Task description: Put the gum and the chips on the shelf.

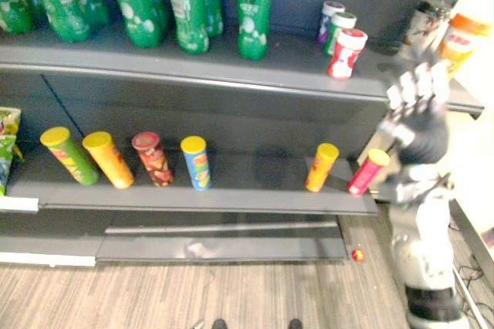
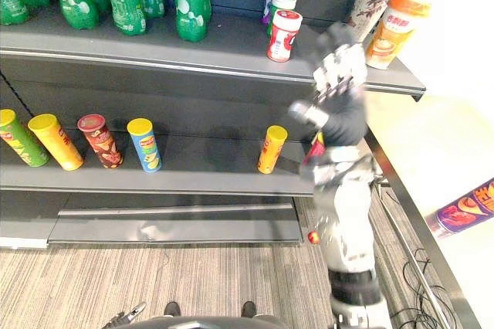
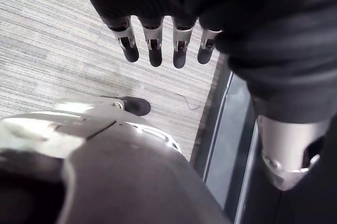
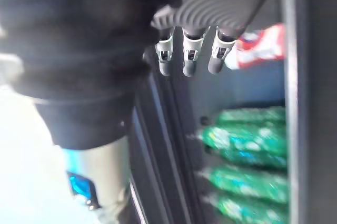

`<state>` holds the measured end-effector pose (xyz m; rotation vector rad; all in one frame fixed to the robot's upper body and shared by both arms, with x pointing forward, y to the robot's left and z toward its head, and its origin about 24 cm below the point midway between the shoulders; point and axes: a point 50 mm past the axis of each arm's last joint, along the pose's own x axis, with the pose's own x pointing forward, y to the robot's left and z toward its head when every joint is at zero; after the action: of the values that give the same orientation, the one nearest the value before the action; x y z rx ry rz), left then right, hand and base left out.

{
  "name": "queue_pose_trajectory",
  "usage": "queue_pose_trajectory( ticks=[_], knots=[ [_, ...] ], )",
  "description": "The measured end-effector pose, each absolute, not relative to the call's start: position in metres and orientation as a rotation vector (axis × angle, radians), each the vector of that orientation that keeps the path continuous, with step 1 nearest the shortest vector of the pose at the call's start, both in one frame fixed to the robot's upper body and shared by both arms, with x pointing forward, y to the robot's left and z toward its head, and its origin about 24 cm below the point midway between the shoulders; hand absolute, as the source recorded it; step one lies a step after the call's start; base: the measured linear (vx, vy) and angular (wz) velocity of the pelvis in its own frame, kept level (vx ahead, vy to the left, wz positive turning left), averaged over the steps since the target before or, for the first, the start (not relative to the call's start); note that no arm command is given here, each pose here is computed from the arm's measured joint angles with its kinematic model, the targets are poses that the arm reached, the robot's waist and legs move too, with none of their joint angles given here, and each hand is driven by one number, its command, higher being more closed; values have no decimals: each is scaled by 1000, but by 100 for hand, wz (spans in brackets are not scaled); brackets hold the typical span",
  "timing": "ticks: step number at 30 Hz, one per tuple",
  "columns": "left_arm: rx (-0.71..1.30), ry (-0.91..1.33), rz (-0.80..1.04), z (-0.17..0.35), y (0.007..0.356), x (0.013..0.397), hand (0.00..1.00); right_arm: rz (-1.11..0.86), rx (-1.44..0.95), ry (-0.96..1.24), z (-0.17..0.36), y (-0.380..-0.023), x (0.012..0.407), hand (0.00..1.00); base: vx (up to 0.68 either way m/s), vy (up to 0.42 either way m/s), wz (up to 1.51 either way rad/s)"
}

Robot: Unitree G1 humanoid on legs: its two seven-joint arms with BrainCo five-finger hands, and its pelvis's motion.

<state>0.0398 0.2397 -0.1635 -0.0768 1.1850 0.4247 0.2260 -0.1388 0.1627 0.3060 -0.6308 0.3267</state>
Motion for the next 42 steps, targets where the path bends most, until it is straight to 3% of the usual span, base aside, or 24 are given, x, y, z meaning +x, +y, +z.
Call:
queue_pose_trajectory(
  ticks=[6, 11, 17, 27, 31, 42],
  knots=[
    [-61, 1172, 411, -163, 241, 39, 0, 526, 355, -313, 98, -108, 197, 0, -1, 7, -6],
    [-64, 1189, 415, -164, 241, 36, 0, 471, 321, 13, 28, -109, 185, 0, -2, 3, -1],
    [-84, 1194, 442, -166, 234, 35, 0, 139, 203, 411, -61, -154, 164, 0, 0, 0, 0],
    [-64, 1189, 395, -167, 223, 40, 0, -293, 121, 865, -140, -212, 106, 0, 19, -5, 0],
    [-54, 1186, 388, -167, 225, 41, 0, -376, 165, 982, -154, -218, 79, 0, 0, 0, 0],
    [-67, 1159, 403, -166, 225, 43, 0, -528, 245, 1068, -163, -227, 52, 0, 16, 14, -4]
  ],
)
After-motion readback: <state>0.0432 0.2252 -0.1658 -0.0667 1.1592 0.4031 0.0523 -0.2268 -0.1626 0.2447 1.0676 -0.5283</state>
